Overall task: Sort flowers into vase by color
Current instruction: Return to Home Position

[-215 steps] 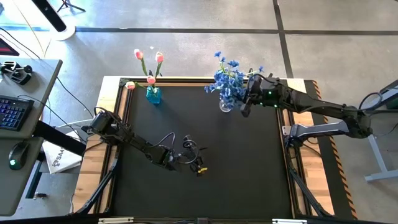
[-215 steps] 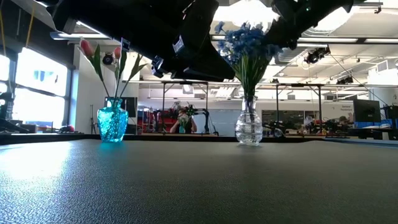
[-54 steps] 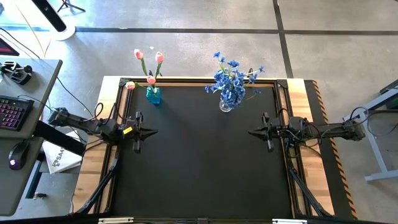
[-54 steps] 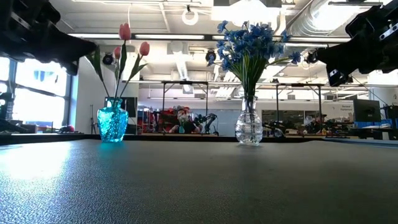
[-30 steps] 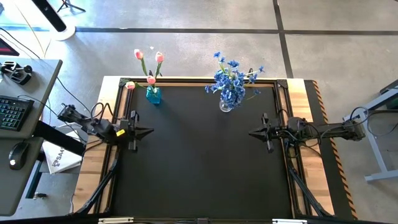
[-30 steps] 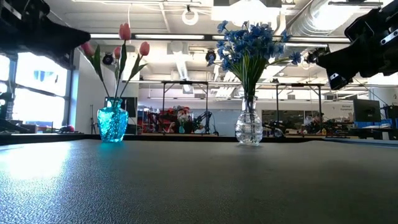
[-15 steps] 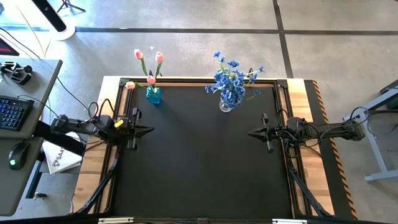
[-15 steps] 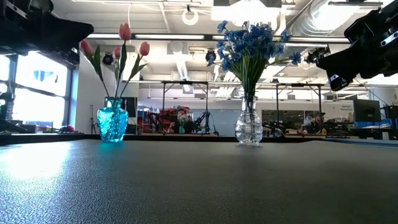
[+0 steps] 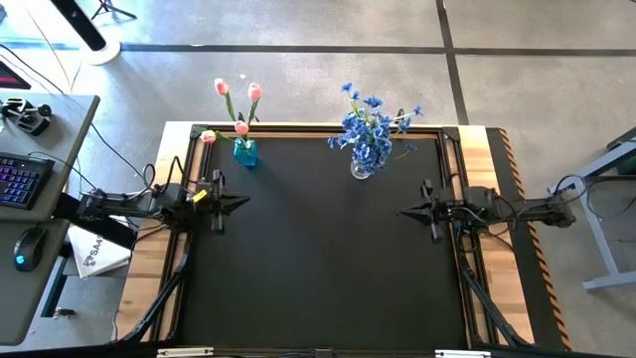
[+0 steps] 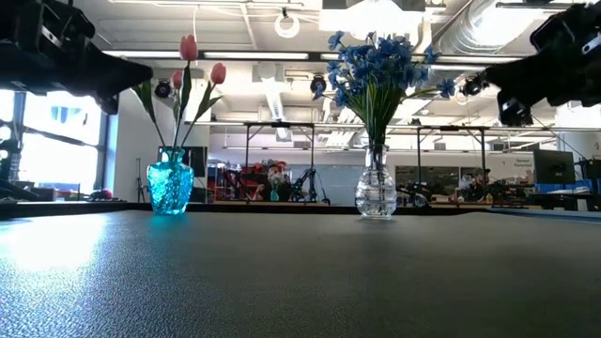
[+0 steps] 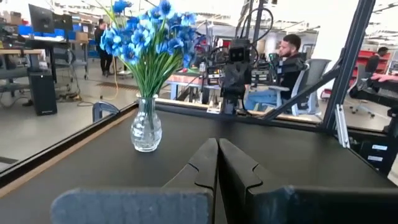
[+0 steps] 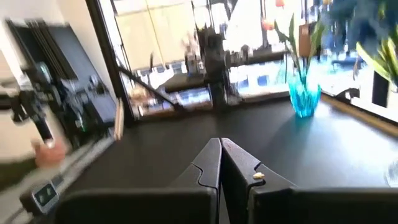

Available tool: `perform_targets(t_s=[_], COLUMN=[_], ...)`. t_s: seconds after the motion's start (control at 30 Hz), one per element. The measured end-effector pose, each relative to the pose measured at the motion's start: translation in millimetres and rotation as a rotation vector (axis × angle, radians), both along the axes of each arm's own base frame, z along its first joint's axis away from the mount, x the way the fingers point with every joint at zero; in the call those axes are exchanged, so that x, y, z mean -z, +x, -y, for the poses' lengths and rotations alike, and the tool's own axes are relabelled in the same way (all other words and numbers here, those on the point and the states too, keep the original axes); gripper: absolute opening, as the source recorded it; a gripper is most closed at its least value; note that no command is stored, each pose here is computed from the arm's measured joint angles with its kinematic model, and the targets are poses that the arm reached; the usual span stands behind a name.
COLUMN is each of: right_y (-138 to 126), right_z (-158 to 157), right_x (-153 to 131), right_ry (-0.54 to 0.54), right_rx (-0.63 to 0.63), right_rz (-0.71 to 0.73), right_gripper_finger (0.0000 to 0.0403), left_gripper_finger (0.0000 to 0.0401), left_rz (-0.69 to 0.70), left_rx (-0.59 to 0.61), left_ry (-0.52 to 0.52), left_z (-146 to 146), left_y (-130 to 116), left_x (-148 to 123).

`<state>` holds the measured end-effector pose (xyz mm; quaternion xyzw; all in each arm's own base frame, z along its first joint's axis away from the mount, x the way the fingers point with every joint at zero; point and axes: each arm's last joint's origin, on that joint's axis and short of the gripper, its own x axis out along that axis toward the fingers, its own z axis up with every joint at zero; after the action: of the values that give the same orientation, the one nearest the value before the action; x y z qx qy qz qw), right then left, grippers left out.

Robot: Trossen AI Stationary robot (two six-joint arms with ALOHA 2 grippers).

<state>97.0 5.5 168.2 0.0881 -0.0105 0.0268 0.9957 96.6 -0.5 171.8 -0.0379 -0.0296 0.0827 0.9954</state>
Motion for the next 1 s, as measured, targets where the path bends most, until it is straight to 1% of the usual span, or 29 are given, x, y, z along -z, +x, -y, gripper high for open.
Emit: perform_targets(t_s=[0.13, 0.63, 1.0], right_y=[0.0, 0.8, 0.8], right_z=[0.2, 0.1, 0.1], right_x=[-3.9, 1.0, 1.1], right_ry=[0.002, -0.001, -0.001], right_rx=[0.002, 0.002, 0.002], right_rz=[0.039, -0.013, -0.013], right_gripper_finger=[0.0, 0.0, 0.0], left_gripper_finger=[0.0, 0.0, 0.0], left_rz=[0.002, 0.001, 0.001], left_rx=[-0.001, 0.0, 0.0], left_ry=[-0.001, 0.0, 0.0], left_z=[0.0, 0.0, 0.0], left_y=[0.0, 0.0, 0.0], left_x=[-0.2, -0.2, -0.2])
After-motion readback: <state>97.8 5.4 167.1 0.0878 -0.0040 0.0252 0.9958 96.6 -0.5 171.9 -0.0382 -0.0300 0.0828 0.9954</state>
